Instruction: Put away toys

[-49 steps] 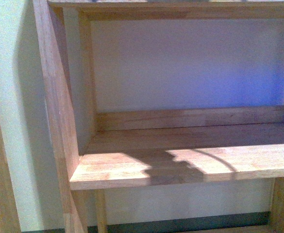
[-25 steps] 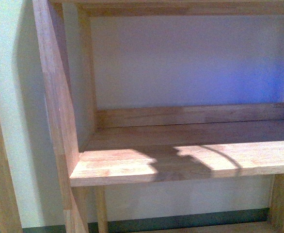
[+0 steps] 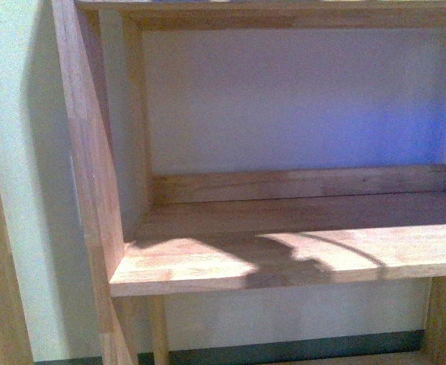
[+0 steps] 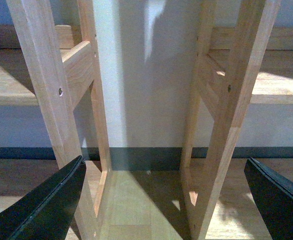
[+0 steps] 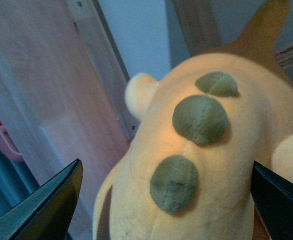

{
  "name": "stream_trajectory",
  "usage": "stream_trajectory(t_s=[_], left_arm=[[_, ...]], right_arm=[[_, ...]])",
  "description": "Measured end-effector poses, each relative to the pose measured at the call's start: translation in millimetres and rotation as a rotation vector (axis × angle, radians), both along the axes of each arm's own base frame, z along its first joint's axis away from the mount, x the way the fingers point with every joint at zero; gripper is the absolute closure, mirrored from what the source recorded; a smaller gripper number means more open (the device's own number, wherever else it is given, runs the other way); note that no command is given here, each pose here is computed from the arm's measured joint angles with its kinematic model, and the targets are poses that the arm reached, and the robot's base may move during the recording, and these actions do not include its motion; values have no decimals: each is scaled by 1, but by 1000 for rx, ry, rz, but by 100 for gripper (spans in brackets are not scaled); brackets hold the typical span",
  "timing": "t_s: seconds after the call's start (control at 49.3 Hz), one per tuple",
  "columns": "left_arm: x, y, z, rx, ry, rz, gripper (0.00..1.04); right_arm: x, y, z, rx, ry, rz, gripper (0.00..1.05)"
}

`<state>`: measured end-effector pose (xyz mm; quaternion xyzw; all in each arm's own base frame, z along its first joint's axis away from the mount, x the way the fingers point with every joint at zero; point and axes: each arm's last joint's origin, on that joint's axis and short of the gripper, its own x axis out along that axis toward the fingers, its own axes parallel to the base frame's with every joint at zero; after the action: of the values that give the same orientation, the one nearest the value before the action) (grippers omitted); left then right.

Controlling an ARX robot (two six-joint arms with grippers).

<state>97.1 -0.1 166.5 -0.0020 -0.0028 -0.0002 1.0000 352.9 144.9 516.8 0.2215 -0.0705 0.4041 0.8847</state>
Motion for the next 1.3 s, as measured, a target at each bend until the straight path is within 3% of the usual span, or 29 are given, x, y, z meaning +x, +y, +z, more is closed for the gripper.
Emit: stream_trajectory(t_s=[0.223,0.386,0.467,0.69,0.873,1.035,1.299], left_arm=[[0,0,0,0,0,0,6],[0,0,0,0,0,0,6],[0,0,0,0,0,0,6],[0,0,0,0,0,0,6],[0,0,0,0,0,0,6],[0,0,0,0,0,0,6],[0,0,0,0,0,0,6]], right_arm=[[-55,-4,6,35,-57,17,6],[-98,-15,-12,22,-99,-5,6],[-123,-20,-29,-5,-129,-69,6],[-198,-62,-82,-117,-293,-403,6],[-239,-104,-129,-162,-307,-545,6],[-256,-125,-175,-178,-239,-624,6],[-255,-125,-250,-182,-107,-661,6]])
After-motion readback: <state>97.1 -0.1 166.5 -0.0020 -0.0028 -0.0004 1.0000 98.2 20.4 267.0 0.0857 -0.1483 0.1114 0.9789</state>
